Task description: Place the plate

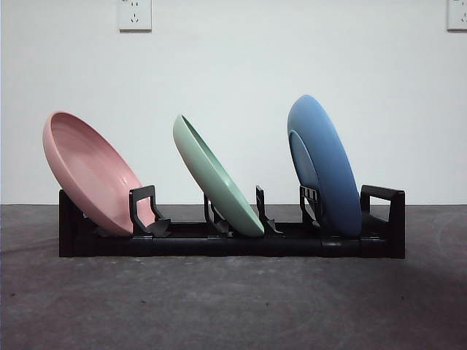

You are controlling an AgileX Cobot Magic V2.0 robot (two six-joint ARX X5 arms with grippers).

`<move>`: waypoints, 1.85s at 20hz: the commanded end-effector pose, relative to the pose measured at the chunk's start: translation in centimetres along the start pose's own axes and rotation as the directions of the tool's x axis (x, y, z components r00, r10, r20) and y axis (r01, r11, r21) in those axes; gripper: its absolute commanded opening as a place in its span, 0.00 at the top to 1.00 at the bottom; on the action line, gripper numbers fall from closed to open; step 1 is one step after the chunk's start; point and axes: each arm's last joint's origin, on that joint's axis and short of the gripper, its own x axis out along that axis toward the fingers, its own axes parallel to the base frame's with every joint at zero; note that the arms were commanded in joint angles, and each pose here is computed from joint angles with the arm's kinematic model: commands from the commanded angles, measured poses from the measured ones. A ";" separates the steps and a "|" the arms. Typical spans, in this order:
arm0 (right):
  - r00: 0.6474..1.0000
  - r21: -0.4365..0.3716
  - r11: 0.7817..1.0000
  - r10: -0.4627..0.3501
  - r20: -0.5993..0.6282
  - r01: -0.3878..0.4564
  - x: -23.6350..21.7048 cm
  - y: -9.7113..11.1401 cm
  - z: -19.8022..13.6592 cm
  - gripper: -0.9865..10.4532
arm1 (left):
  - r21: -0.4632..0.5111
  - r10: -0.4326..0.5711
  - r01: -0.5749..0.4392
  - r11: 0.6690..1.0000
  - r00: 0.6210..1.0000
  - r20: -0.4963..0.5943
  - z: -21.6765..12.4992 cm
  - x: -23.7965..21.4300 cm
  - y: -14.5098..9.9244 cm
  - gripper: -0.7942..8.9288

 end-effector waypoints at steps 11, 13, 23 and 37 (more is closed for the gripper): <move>0.924 0.184 0.957 0.147 0.352 -0.223 -1.5 1.3 6.1 0.90 | -0.169 -0.135 0.199 0.965 0.935 0.328 5.8 -1.3 -2.4 0.91; 0.947 0.217 0.954 0.137 0.289 -0.204 -2.0 1.6 7.5 0.90 | -0.190 -0.116 0.168 0.967 0.960 0.255 7.2 -1.7 -3.0 0.91; 0.984 0.259 0.952 0.176 -0.037 -0.160 -3.1 2.9 13.9 0.90 | -0.132 -0.150 0.127 0.983 0.972 -0.178 14.4 -2.0 -6.5 0.91; 0.753 0.324 0.938 0.304 -0.584 -0.127 1.9 3.6 17.0 0.85 | -0.024 0.044 -0.087 0.996 0.701 -0.712 16.4 2.4 -7.1 0.76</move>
